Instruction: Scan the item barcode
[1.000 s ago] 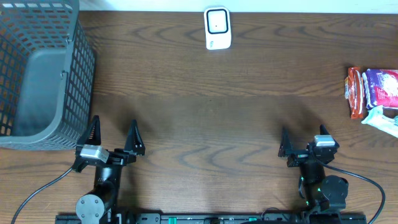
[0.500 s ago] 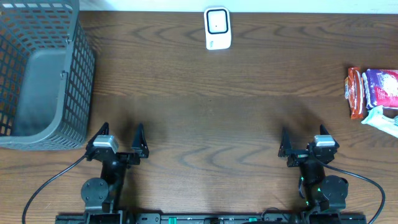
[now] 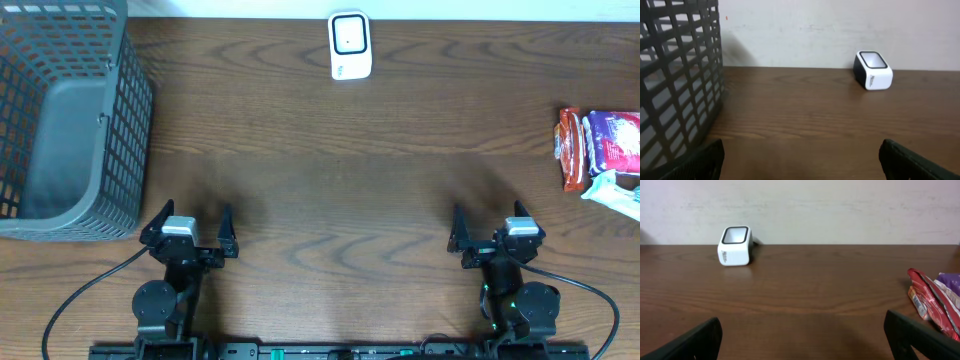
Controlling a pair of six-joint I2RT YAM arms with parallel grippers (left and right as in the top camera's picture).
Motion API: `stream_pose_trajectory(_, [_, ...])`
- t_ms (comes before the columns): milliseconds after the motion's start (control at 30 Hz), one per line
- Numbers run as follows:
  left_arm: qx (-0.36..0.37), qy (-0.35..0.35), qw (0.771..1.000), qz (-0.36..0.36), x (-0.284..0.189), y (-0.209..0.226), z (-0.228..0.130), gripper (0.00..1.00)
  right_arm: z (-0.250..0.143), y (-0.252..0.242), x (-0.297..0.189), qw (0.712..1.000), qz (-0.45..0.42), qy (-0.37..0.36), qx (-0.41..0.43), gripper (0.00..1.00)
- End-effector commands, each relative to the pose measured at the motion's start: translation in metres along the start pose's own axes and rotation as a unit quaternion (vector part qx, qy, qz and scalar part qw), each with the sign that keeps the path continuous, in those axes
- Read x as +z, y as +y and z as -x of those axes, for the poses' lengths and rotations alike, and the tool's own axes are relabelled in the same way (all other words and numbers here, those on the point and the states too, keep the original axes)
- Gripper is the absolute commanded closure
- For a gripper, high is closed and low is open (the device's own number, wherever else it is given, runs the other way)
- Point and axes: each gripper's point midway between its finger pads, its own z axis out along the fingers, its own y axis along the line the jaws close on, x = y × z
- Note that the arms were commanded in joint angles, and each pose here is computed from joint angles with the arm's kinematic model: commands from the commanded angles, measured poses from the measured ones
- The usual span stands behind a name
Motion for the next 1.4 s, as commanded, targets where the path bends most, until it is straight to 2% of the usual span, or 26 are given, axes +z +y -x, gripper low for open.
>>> stream_pose_trajectory(0, [0.025, 0.024, 0.999, 0.000, -0.0002, 0.0007, -0.0140, 0.02, -0.0008, -0.0014, -0.0001, 1.000, -0.003, -0.001, 0.007, 0.01])
stream_pose_trajectory(733, [-0.012, 0.028, 0.999, 0.024, -0.0005, 0.0087, -0.0160, 0.02, -0.0008, -0.0014, -0.0001, 1.000, -0.003, -0.001, 0.007, 0.01])
stream_pose_trajectory(1367, [-0.011, 0.028, 0.999, 0.023, -0.0005, 0.0086, -0.0161, 0.02, -0.0008, -0.0014, -0.0001, 1.000, -0.003, -0.001, 0.007, 0.01])
